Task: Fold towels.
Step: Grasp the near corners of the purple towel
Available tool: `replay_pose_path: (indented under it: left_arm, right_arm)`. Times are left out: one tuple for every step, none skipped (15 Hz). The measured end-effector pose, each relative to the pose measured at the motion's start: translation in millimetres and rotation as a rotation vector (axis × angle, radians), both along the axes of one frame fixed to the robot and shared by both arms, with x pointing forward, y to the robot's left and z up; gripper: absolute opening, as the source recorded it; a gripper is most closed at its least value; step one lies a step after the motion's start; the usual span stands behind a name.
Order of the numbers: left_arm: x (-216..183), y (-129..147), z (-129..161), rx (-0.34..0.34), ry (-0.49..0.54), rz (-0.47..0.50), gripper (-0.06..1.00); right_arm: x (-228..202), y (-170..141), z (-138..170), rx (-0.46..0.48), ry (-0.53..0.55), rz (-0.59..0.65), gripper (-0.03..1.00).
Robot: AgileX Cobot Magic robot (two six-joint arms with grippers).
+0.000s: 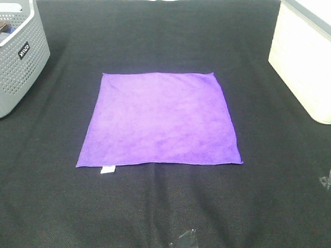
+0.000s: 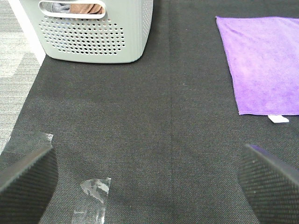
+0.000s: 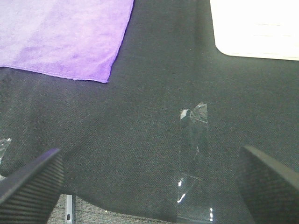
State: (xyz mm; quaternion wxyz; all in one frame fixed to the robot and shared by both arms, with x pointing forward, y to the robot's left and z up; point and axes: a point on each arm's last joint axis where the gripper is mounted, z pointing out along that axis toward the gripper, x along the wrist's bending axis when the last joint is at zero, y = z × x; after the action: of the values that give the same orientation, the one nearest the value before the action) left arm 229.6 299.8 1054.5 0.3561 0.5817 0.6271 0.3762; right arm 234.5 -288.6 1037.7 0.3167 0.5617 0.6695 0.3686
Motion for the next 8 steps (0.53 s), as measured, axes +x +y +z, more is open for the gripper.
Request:
replay_pose_path:
  left_arm:
    - [0.0,0.0,0.0,0.0,0.0,0.0,0.99]
    - [0.0,0.0,0.0,0.0,0.0,0.0,0.99]
    - [0.0,0.0,0.0,0.0,0.0,0.0,0.99]
    - [0.0,0.0,0.0,0.0,0.0,0.0,0.99]
    - [0.0,0.0,0.0,0.0,0.0,0.0,0.99]
    - [0.0,0.0,0.0,0.0,0.0,0.0,0.99]
    - [0.0,0.0,0.0,0.0,0.0,0.0,0.99]
    - [0.0,0.0,0.0,0.0,0.0,0.0,0.99]
  right_arm:
    - [0.0,0.0,0.0,0.0,0.0,0.0,0.95]
    - [0.0,0.0,0.0,0.0,0.0,0.0,0.95]
    - [0.0,0.0,0.0,0.0,0.0,0.0,0.95]
    - [0.0,0.0,0.0,0.0,0.0,0.0,0.95]
    - [0.0,0.1,0.0,0.001,0.0,0.001,0.95]
    - [0.0,0.1,0.0,0.001,0.0,0.001,0.95]
    - [0.0,0.3,0.0,0.003,0.0,0.002,0.95]
    - [0.0,0.3,0.0,0.003,0.0,0.002,0.95]
